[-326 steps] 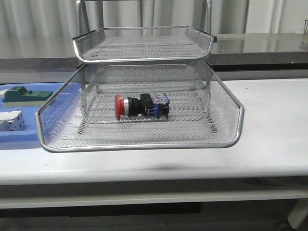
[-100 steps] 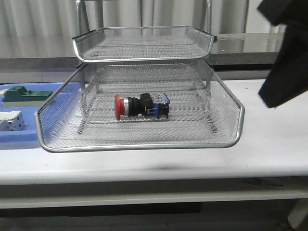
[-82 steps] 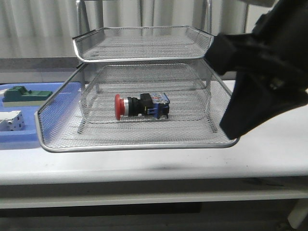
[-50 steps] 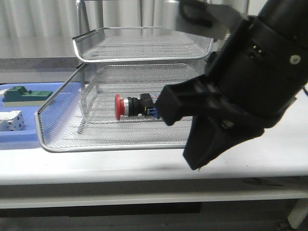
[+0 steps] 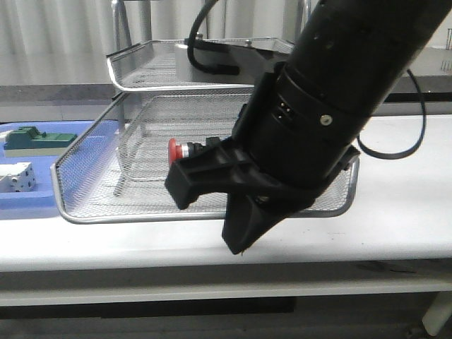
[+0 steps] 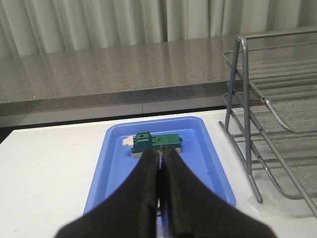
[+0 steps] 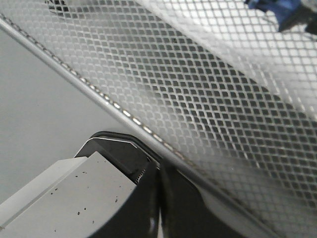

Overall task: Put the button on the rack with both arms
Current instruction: 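Bring the right gripper against the front edge of the middle tray, then push the middle mesh tray back into the rack with the right gripper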

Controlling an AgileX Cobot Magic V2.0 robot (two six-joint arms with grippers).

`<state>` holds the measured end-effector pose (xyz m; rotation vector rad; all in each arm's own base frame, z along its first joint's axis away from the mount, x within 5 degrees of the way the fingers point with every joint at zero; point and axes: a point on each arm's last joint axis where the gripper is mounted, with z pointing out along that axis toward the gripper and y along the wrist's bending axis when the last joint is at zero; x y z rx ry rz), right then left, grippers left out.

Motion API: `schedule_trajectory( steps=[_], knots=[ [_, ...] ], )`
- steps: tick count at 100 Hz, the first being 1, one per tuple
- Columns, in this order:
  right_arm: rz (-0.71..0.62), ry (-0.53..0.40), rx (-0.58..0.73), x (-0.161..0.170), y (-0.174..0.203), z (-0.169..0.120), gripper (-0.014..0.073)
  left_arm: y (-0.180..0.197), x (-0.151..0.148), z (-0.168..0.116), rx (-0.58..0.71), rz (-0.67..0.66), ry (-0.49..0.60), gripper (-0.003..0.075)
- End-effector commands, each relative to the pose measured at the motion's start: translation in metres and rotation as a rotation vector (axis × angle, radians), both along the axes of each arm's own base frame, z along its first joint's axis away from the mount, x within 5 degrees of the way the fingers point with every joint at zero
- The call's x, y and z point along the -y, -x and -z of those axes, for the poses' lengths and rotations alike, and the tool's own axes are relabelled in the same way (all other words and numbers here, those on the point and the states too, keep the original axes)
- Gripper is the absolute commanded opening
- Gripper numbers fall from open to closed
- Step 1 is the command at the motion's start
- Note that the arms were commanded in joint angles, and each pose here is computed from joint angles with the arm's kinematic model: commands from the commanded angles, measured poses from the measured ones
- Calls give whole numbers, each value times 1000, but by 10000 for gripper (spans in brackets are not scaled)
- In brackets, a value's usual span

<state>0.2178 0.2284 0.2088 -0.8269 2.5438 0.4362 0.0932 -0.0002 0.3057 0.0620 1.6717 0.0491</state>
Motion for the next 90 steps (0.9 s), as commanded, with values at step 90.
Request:
schedule_trajectory(
  steps=[90],
  knots=[
    [-52, 12, 132, -11, -21, -2, -64, 0, -2, -14, 80, -23, 13, -20]
  ],
)
